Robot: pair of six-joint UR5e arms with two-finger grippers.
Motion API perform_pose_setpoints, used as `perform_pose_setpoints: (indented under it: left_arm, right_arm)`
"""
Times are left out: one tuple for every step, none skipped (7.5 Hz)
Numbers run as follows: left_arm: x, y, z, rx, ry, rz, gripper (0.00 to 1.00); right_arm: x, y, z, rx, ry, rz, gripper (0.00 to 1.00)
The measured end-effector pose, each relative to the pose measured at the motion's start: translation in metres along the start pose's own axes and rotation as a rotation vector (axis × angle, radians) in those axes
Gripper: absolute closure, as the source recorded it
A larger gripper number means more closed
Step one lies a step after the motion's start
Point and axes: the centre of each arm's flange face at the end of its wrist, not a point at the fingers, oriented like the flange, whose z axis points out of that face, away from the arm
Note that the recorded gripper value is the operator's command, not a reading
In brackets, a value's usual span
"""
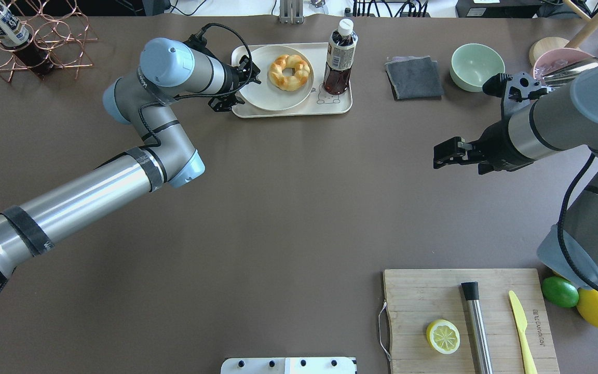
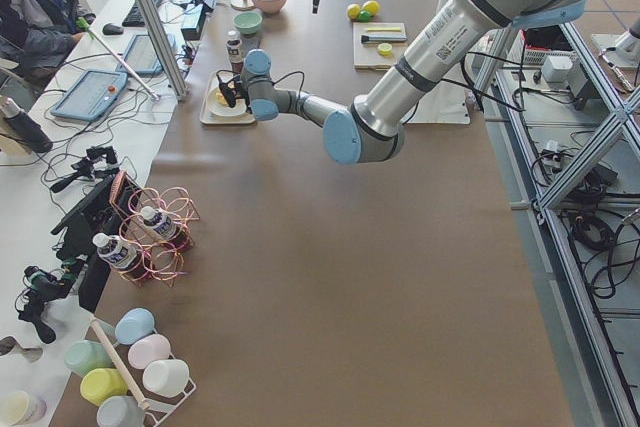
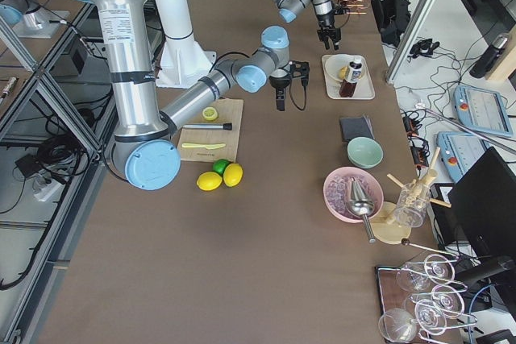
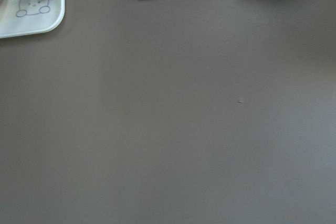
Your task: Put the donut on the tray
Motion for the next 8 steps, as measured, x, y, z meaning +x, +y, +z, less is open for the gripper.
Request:
perform_pose_setpoints:
  left_arm:
    - [-0.009,0.0,-0.029,-0.04,-0.051,0.073,0.31]
    - [-0.024,-0.008,-0.07,-0.08,-0.114,0.169,0.31]
    - [-0.05,-0.028,-0.118,-0.108,-0.151,0.279,0.31]
    - [-0.089,-0.049,-0.17,-0.127,-0.171,0.398,0.31]
    - [-0.133,-0.069,-0.228,-0.146,-0.185,0.517,0.31]
    - [-0.186,-0.093,-0.283,-0.153,-0.209,0.633,0.31]
    - [-0.24,-0.116,-0.324,-0.161,-0.244,0.763,0.31]
    - [-0.285,-0.142,-0.357,-0.171,-0.288,0.885,0.29]
  right_arm:
    - [0.031,-0.007,-0.007,-0.013,0.013,-0.033,0.0]
    - [0.07,-0.016,-0.018,-0.025,0.027,-0.068,0.0]
    - [0.11,-0.028,-0.027,-0.03,0.043,-0.106,0.0]
    - [0.154,-0.041,-0.035,-0.034,0.071,-0.144,0.0]
    - [0.199,-0.052,-0.046,-0.046,0.114,-0.187,0.0]
    - [0.241,-0.06,-0.062,-0.064,0.16,-0.233,0.0]
    - [0.279,-0.066,-0.078,-0.079,0.2,-0.271,0.0]
    - [0.312,-0.07,-0.088,-0.092,0.226,-0.295,0.0]
